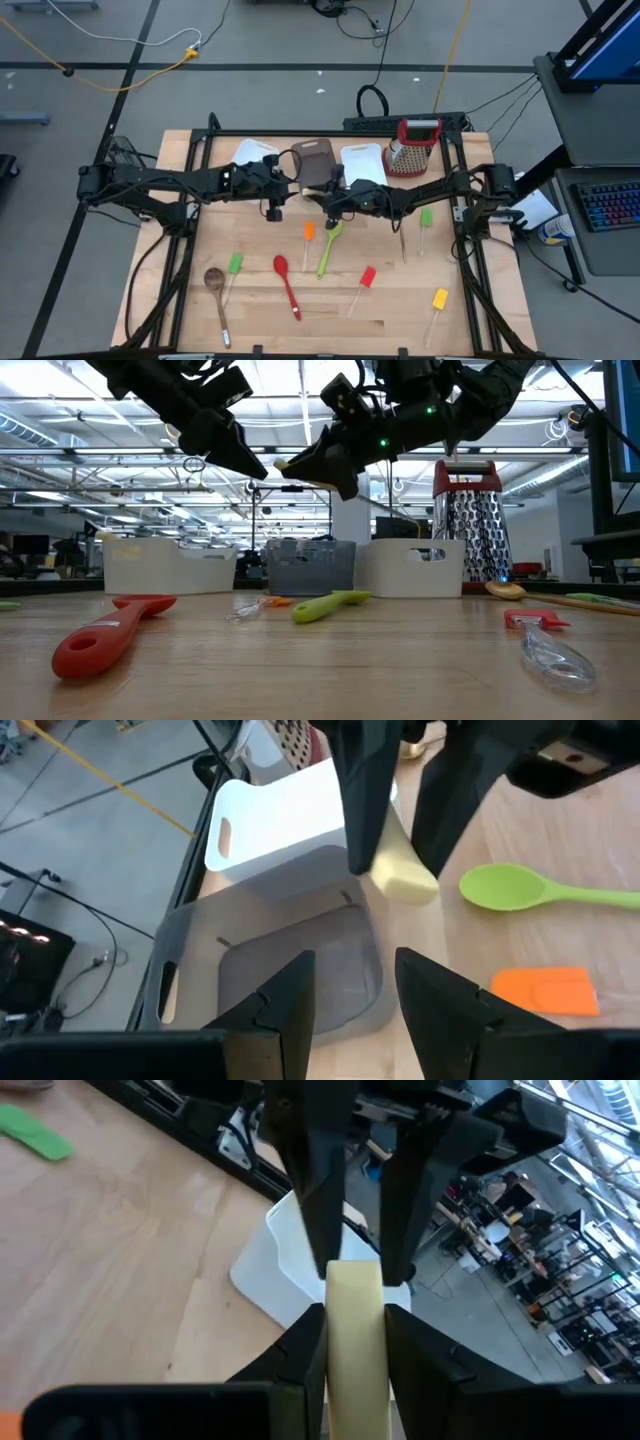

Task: Pick & Place Kitchen Items
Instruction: Put the yellow knife into the left white bin

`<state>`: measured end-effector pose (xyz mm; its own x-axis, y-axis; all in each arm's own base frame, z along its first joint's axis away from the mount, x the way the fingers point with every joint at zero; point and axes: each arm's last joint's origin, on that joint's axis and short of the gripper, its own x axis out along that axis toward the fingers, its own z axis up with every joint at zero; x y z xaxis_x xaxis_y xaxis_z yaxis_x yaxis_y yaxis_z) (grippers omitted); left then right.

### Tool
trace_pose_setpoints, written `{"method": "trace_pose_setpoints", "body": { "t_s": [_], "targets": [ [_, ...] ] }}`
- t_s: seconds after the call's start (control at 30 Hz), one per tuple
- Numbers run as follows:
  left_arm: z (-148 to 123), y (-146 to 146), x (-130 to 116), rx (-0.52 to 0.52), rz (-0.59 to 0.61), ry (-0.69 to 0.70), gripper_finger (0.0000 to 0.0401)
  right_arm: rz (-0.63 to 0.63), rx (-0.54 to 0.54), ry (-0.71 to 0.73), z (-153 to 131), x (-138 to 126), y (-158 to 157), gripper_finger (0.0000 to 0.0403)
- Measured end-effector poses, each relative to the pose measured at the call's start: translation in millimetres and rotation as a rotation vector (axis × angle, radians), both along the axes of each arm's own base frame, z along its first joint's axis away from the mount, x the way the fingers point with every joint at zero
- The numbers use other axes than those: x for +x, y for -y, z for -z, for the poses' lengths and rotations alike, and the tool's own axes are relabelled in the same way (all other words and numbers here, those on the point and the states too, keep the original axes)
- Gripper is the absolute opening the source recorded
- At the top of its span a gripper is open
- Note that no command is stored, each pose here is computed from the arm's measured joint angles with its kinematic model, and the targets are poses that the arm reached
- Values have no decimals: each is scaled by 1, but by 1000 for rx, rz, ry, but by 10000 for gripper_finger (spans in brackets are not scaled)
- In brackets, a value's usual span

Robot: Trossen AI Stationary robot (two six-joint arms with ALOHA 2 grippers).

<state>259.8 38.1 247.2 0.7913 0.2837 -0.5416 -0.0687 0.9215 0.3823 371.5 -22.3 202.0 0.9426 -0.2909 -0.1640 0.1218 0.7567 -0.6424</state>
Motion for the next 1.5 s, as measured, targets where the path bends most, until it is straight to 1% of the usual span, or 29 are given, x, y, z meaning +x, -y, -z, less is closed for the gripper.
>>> {"method": "trace_pose_setpoints", "body": {
  "t_s": [0.1,0.13,0.3,0.37,0.43,0.67,0.77,0.9,1.33,1.4,1.5],
  "targets": [
    [-2,3,1,-35,-14,31,145,2,2,-7,1,0,0,77],
    [-3,3,2,-67,-33,58,145,3,2,-7,1,0,0,77],
    [-5,4,4,-333,-199,177,145,7,-17,-12,1,0,0,77],
    [-5,3,4,-397,-243,203,145,4,-31,-17,1,0,0,77],
    [-6,3,4,-433,-264,220,145,3,-35,-18,1,0,0,77],
    [-9,3,6,-512,-300,288,145,0,-38,-4,-1,0,0,77],
    [-12,2,7,-551,-317,324,145,-3,-62,16,-3,0,0,77],
    [-9,2,9,-591,-340,333,145,-3,-79,35,-5,1,0,77],
    [-13,2,11,-588,-321,377,145,-5,-129,101,-13,1,1,77],
    [-14,2,11,-588,-320,379,138,-6,-138,104,-13,1,1,77],
    [-14,1,11,-586,-318,382,110,-6,-137,104,-13,1,1,77]
  ]
}}
